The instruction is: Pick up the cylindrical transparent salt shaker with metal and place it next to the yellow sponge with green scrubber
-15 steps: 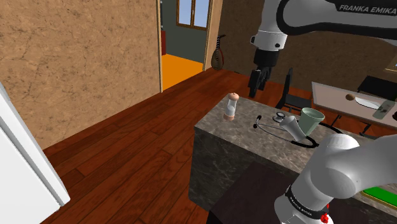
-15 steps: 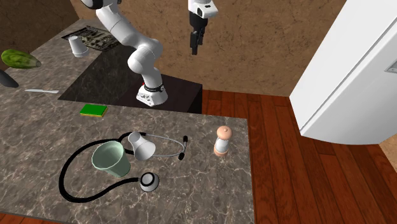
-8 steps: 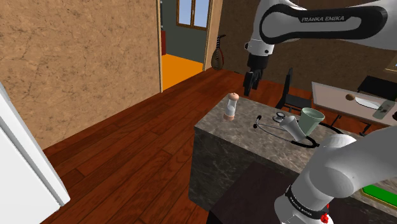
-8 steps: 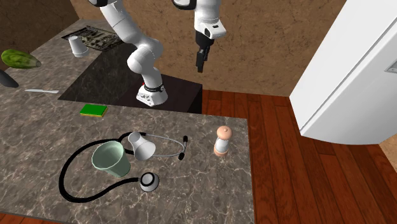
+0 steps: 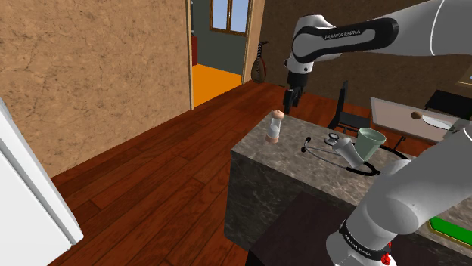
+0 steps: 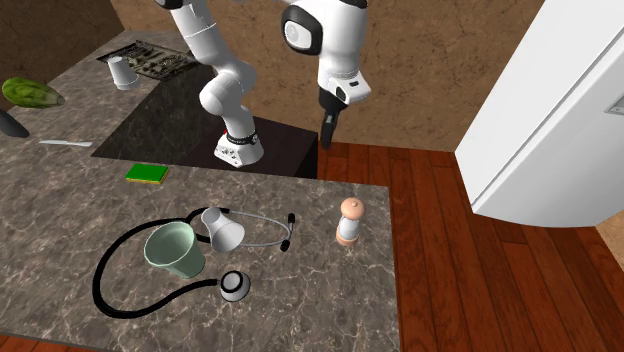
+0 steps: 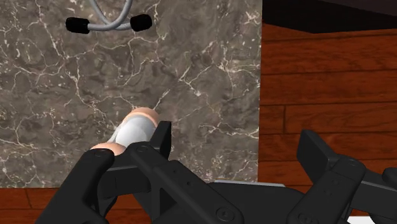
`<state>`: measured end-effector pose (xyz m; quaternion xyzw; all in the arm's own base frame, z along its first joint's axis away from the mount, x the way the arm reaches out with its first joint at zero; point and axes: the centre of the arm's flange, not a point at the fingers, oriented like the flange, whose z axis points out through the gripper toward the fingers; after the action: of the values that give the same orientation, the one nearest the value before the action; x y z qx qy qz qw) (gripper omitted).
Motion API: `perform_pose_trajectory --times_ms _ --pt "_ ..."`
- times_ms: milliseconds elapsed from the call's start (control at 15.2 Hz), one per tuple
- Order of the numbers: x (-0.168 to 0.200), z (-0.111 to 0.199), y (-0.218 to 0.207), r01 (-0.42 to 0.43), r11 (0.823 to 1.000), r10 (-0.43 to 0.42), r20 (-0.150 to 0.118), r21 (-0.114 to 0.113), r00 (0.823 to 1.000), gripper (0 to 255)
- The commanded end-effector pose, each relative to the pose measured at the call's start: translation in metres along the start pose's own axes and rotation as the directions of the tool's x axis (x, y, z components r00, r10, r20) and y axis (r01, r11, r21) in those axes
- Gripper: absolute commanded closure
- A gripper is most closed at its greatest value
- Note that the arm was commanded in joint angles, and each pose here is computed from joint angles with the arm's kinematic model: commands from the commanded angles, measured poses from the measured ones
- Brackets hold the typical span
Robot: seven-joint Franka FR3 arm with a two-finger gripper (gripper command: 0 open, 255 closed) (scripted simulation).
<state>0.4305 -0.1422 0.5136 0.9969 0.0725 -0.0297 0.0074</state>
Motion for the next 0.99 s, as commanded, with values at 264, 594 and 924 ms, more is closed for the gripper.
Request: perform_pose_trajectory --times_ms 264,594,924 --pt "0.038 0.031 0.061 0.017 1.000 -0.017 0.002 -0.002 1.000 0" --pt "0.072 0.058 0.112 0.031 1.000 -0.031 0.004 -0.002 1.000 0" --pt "0.092 0.079 0.142 0.039 0.999 -0.039 0.006 -0.002 0.999 0"
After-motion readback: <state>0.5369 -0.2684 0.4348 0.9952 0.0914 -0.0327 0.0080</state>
